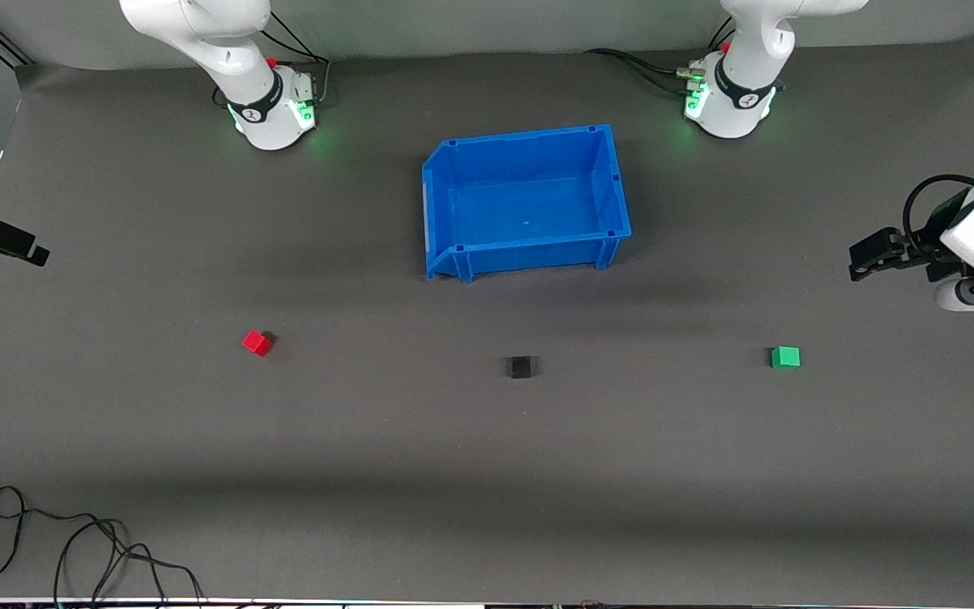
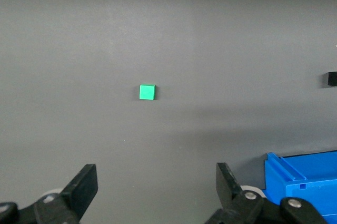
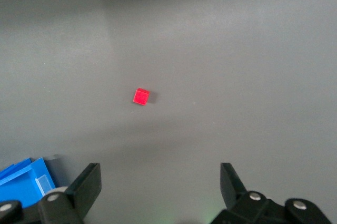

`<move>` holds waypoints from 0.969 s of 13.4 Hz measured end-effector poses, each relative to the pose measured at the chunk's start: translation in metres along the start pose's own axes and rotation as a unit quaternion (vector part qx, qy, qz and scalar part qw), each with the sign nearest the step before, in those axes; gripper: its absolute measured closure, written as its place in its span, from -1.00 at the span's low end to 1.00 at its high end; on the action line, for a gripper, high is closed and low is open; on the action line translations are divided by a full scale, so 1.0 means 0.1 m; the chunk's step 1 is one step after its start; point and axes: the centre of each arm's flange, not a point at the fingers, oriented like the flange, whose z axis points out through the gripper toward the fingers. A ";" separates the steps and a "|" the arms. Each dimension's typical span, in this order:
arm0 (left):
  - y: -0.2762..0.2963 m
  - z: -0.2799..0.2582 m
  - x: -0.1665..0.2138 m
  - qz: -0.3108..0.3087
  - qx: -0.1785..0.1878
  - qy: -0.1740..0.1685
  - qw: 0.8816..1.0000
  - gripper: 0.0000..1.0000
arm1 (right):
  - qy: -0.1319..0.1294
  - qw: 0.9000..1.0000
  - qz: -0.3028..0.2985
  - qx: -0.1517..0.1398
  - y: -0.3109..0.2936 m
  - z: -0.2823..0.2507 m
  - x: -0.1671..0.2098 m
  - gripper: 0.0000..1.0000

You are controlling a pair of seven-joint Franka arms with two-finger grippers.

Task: Attach green and red cubes to black cube
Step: 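Move the right gripper from rest toward the red cube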

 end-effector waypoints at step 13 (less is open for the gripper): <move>-0.05 0.00 0.00 -0.024 0.000 -0.002 1.000 -1.00 | -0.051 0.999 0.001 -0.005 -0.03 0.41 0.06 -0.99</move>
